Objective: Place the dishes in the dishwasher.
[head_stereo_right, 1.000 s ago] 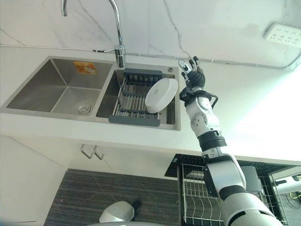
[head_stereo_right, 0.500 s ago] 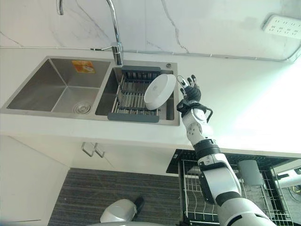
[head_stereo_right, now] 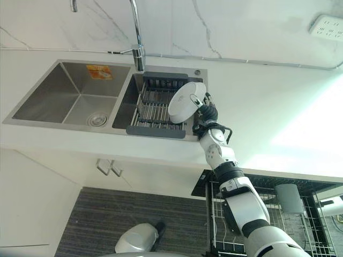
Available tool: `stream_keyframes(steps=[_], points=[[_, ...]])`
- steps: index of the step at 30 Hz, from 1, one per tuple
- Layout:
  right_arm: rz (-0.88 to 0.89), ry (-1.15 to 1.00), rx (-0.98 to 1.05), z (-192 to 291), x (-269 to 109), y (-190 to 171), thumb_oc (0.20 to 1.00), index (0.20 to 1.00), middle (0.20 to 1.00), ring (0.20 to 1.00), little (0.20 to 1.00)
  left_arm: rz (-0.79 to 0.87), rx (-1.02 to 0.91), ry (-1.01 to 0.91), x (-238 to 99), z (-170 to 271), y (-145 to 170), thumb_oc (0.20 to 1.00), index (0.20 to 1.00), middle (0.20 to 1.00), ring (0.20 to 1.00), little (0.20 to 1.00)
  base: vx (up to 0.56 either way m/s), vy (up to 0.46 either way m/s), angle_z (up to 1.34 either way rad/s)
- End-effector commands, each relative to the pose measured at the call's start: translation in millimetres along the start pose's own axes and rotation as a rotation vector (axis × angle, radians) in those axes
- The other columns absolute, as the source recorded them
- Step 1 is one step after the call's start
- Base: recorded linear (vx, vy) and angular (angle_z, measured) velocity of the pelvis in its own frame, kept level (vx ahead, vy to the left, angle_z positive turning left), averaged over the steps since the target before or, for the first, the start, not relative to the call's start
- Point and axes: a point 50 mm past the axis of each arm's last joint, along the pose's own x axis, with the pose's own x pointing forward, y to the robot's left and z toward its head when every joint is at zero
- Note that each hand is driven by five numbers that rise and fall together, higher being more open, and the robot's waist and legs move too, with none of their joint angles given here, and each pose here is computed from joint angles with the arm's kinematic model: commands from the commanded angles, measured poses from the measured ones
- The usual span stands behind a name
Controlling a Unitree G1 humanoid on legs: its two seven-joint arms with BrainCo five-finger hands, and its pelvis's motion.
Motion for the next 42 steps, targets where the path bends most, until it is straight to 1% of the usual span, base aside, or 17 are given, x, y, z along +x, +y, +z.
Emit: stream_keyframes(steps=[1,16,32,40,42], points=[[0.035,-0.054,-0.024,8,-2,-3,1.0,1.0,1.0,1.0,1.0,0.039,0.13,0.046,0,-12,11,1.0,1.0,1.0,1.0,1.0,0.0,0.0,0.0],[0.03,-0.062,-0.015,13,2,-2,1.0,1.0,1.0,1.0,1.0,0.031,0.135,0.028,0,-8,11,1.0,1.0,1.0,1.0,1.0,0.02,0.001,0.0],[-0.001,-0.089,-0.052,35,9,-16,1.0,1.0,1.0,1.0,1.0,0.018,0.132,0.042,0,-12,12,1.0,1.0,1.0,1.0,1.0,0.05,0.025,0.02],[-0.008,-0.086,-0.053,38,10,-19,1.0,1.0,1.0,1.0,1.0,0.032,0.169,0.059,0,-15,18,1.0,1.0,1.0,1.0,1.0,0.1,0.021,0.02],[0.005,-0.084,-0.046,37,11,-15,1.0,1.0,1.0,1.0,1.0,0.038,0.157,0.066,0,-16,19,1.0,1.0,1.0,1.0,1.0,0.07,-0.029,0.0]])
